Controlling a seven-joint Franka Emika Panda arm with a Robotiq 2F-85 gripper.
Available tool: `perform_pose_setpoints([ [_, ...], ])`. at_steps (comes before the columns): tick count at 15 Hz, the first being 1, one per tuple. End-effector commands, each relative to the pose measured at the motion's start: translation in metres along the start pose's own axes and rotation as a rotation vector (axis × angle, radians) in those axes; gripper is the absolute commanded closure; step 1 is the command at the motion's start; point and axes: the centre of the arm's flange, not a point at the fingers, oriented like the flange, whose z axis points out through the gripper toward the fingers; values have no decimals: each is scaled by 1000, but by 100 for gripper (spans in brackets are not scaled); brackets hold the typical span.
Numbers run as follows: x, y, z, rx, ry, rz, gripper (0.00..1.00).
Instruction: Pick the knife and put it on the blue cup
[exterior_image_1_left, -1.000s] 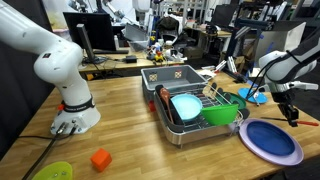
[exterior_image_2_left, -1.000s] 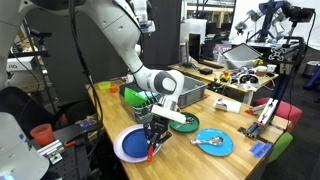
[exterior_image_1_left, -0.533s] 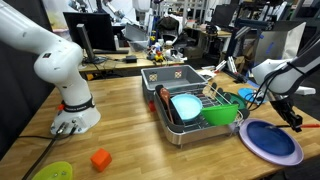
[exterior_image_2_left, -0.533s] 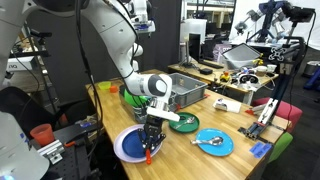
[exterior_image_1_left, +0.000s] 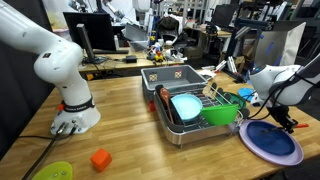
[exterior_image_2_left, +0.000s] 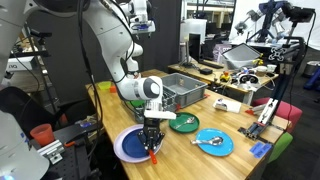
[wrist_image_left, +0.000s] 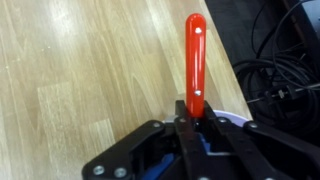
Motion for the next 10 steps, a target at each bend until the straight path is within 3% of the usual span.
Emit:
perform_pose_setpoints([
  [1,4,-9,5,-77,26,-40,96],
  [10,-1,-19,2,-121,60,-107,96],
])
